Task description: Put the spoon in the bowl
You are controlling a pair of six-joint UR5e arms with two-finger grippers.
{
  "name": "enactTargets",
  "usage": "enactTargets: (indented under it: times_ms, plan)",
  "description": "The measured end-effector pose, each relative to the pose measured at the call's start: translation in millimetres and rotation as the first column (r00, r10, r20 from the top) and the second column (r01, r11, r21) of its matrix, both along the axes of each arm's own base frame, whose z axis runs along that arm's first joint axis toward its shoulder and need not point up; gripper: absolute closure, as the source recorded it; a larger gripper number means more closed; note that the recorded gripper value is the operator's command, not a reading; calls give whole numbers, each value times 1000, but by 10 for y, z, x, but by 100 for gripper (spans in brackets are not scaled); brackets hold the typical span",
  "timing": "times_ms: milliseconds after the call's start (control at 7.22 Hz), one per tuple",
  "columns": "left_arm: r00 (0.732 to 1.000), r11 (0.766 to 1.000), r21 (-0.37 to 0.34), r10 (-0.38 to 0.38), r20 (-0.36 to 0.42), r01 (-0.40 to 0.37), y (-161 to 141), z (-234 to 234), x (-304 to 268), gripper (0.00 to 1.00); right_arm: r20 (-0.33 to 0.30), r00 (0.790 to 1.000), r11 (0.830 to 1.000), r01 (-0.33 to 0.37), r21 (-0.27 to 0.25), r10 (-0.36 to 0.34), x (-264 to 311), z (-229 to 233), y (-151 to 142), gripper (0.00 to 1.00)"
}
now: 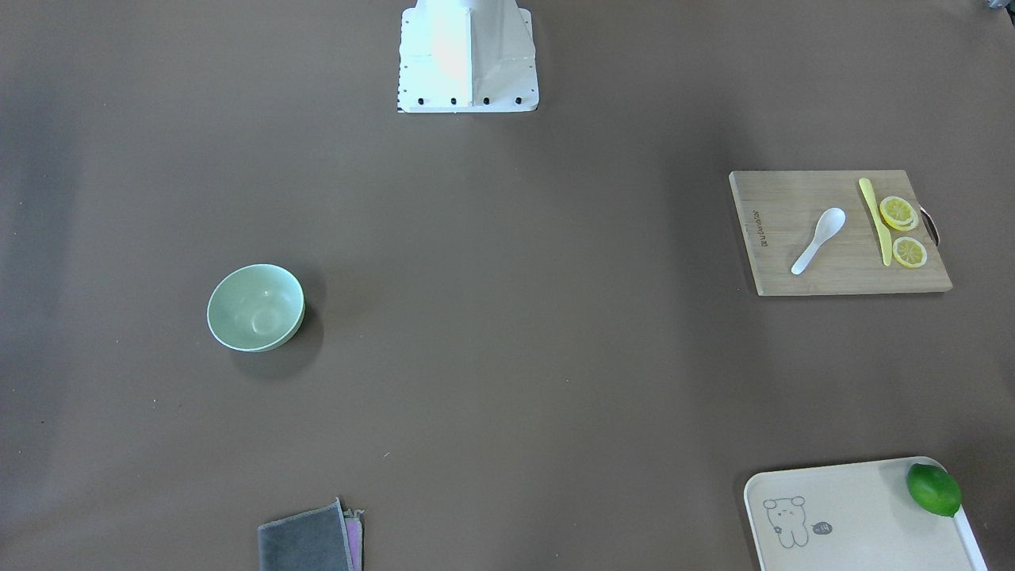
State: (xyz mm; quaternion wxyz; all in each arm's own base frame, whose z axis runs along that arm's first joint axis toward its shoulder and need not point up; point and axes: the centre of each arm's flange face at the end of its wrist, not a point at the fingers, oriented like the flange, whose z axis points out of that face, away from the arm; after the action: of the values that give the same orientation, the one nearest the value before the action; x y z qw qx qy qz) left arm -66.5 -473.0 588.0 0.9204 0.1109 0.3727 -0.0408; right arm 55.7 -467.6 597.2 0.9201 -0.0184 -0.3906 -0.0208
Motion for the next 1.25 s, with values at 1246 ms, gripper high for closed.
enactTargets:
  times_ms: [1246]
  plan:
    - [1000,1000,21,3,-7,-3,-7,-78,9,2,-1,1000,1000,-11,29,11,16,-126,-19,0]
